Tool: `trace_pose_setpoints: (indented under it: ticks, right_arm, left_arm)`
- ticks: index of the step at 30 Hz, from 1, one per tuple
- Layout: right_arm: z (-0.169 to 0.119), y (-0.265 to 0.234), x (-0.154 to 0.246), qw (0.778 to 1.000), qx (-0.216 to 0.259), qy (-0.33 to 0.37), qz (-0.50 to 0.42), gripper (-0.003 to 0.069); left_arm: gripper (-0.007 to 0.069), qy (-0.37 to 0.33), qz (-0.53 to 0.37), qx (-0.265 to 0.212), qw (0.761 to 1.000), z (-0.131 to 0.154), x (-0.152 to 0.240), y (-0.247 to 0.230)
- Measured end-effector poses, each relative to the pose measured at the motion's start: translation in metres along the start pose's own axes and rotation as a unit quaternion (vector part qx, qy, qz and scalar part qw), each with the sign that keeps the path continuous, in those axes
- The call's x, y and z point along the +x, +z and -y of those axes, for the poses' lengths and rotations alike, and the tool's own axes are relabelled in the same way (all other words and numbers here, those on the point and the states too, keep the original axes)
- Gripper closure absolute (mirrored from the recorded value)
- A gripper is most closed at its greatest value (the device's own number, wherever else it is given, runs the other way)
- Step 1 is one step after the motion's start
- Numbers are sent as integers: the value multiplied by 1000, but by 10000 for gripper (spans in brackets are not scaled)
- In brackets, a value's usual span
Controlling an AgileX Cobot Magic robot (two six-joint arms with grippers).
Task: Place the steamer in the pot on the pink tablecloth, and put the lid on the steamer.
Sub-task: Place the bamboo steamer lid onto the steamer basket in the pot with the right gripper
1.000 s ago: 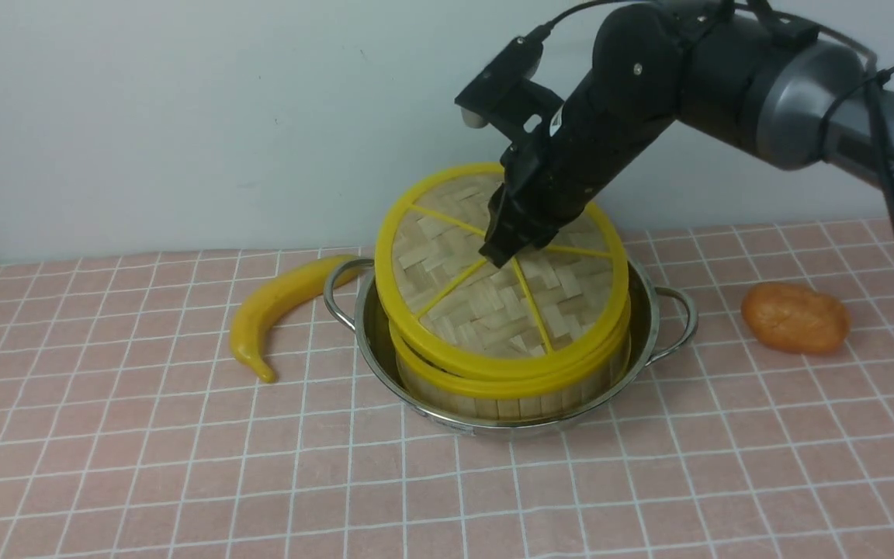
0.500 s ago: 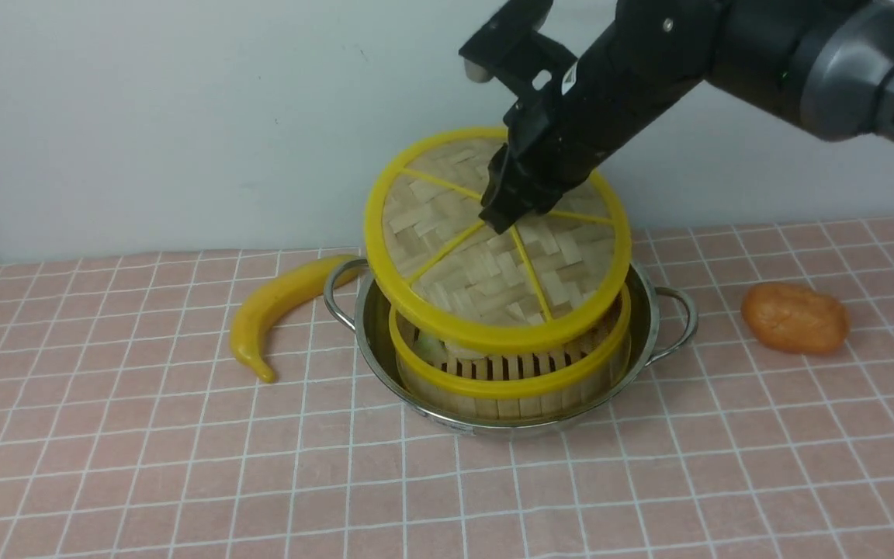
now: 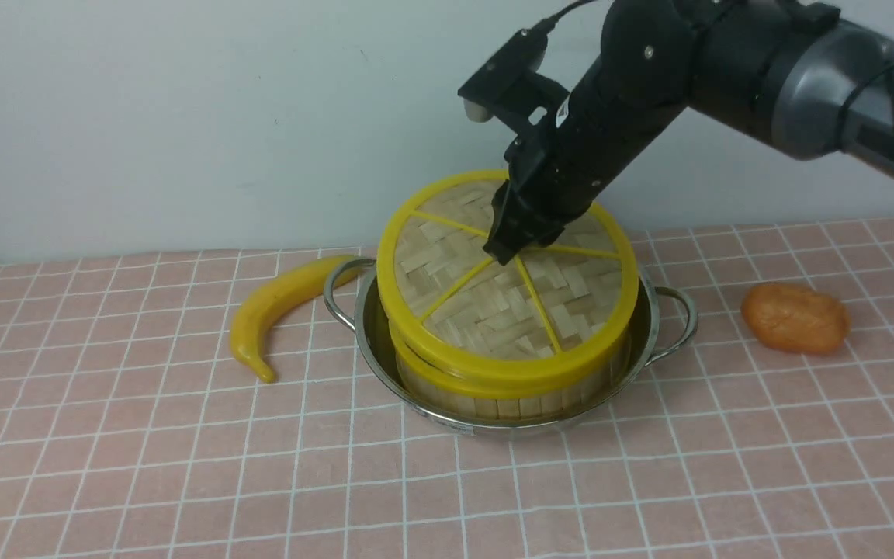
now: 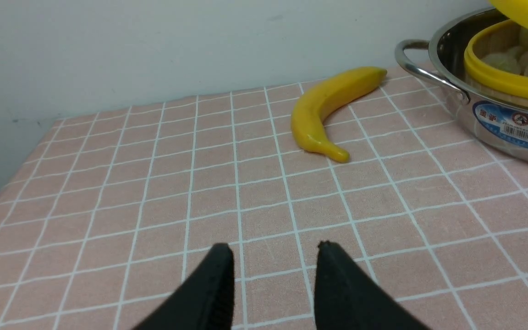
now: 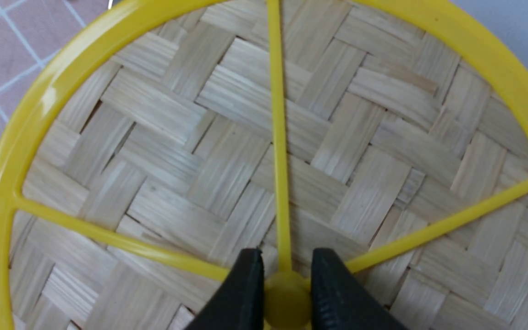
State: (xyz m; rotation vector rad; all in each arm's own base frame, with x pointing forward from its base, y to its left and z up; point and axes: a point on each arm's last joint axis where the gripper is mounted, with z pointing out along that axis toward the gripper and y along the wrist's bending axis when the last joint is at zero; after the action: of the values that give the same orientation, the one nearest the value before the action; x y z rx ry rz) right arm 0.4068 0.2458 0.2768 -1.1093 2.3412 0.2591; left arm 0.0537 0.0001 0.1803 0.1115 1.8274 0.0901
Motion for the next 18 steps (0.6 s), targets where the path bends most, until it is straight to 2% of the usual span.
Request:
trace_pose_setpoints:
  ticks: [18]
  right_arm:
    - [3, 17, 1, 1000, 4, -7, 6, 515]
  left_arm:
    - [382, 0, 0, 0, 1000, 0, 0, 0]
